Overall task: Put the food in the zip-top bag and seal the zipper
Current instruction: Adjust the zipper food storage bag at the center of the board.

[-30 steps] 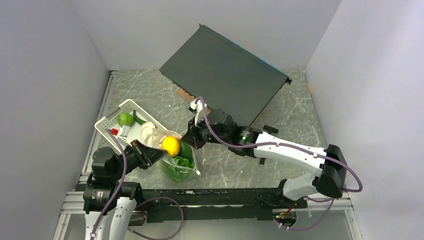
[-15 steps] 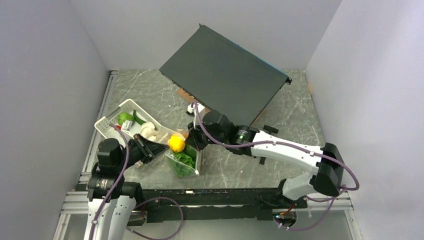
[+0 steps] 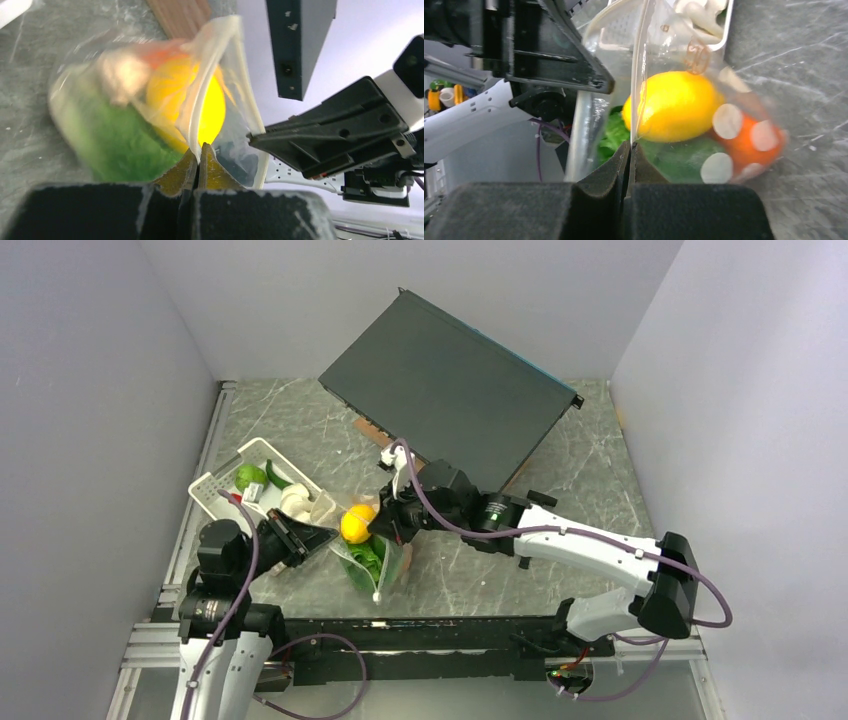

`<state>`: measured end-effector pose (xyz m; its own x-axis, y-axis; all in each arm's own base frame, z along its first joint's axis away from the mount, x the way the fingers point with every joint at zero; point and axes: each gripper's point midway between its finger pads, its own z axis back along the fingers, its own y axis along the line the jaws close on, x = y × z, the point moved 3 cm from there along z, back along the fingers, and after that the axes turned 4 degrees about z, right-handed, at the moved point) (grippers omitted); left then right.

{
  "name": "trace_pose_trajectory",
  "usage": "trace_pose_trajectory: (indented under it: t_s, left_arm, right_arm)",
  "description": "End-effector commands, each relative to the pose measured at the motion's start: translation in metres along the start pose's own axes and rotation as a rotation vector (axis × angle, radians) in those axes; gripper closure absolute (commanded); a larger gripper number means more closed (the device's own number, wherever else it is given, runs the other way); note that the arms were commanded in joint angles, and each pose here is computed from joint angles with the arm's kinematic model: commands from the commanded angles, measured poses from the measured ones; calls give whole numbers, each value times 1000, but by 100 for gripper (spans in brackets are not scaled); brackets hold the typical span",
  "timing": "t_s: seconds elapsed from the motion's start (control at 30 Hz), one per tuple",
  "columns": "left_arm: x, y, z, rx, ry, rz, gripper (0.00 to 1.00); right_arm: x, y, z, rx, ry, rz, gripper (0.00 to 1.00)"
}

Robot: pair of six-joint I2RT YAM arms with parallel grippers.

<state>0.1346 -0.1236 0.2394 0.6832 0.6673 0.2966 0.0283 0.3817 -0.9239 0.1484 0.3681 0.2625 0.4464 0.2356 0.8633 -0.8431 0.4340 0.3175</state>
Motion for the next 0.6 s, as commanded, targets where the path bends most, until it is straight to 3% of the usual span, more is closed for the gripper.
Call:
trace_pose_trajectory:
  t_s: [0.0,0.57]
  left_arm:
    - [1,4,-7,-48,-24,50,100]
    - [-10,9,-7,-65,16,49,100]
  right_arm:
    - [13,29,-11,174,-60,-64,100]
    - [7,49,-68,259,9,-279,100]
